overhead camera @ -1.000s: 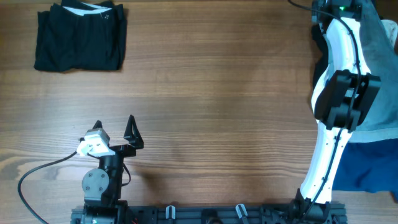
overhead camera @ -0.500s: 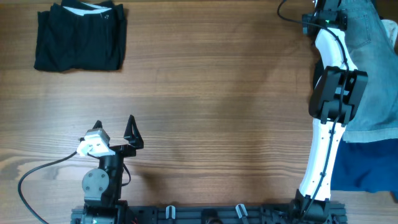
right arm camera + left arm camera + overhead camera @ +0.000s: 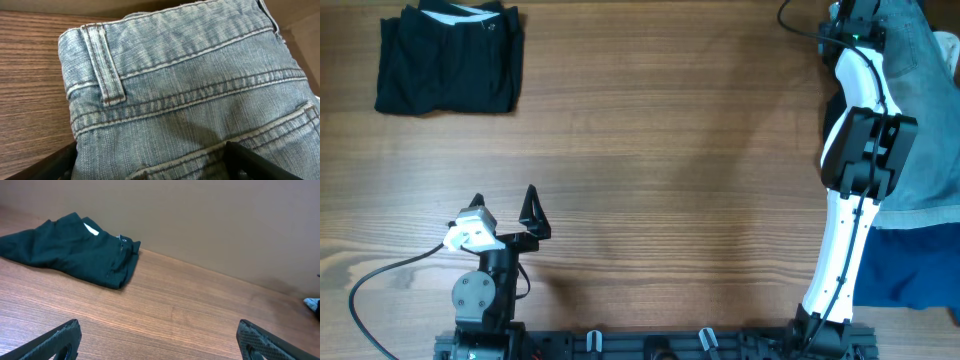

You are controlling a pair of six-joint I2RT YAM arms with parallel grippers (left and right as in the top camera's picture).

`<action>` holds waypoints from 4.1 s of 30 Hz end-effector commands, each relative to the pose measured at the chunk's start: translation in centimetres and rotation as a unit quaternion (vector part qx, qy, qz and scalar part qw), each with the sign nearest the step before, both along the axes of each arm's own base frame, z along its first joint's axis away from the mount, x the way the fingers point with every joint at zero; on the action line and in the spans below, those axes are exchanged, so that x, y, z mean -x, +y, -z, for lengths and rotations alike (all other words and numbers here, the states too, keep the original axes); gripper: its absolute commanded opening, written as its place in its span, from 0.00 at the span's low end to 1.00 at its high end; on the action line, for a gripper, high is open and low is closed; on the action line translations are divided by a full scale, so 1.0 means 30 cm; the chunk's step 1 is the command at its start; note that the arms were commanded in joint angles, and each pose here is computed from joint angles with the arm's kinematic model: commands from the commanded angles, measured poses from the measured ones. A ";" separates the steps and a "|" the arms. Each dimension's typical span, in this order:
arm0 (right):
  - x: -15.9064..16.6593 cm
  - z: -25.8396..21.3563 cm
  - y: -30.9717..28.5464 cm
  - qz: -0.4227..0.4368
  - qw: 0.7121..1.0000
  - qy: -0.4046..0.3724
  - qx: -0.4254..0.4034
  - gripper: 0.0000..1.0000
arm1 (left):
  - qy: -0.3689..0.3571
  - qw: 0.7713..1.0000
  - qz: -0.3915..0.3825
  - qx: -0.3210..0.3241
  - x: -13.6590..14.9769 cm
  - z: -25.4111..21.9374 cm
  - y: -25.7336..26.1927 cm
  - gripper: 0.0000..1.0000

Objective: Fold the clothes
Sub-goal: 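Grasp the waistband of the denim shorts with the right gripper, then pull the shorts left onto the table center and release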

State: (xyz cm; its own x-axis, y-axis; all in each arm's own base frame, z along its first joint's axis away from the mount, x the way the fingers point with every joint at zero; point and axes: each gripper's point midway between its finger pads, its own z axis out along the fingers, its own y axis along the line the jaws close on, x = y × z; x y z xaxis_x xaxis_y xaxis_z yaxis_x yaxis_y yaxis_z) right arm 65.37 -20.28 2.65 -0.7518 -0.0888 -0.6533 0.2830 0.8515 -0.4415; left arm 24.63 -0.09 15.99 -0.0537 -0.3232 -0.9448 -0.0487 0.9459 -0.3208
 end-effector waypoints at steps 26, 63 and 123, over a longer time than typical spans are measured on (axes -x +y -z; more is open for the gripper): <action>-0.013 -0.307 0.001 0.091 0.973 -0.158 -0.139 0.22 | -0.002 1.000 0.001 -0.010 0.000 0.000 0.001 1.00; -0.031 -0.384 0.876 -0.177 0.961 -0.062 -0.203 0.04 | -0.002 1.000 0.001 -0.010 0.000 0.000 0.001 1.00; 0.859 -0.203 0.693 0.213 0.883 0.348 -0.230 0.06 | -0.002 1.000 0.001 -0.010 0.000 0.000 0.001 1.00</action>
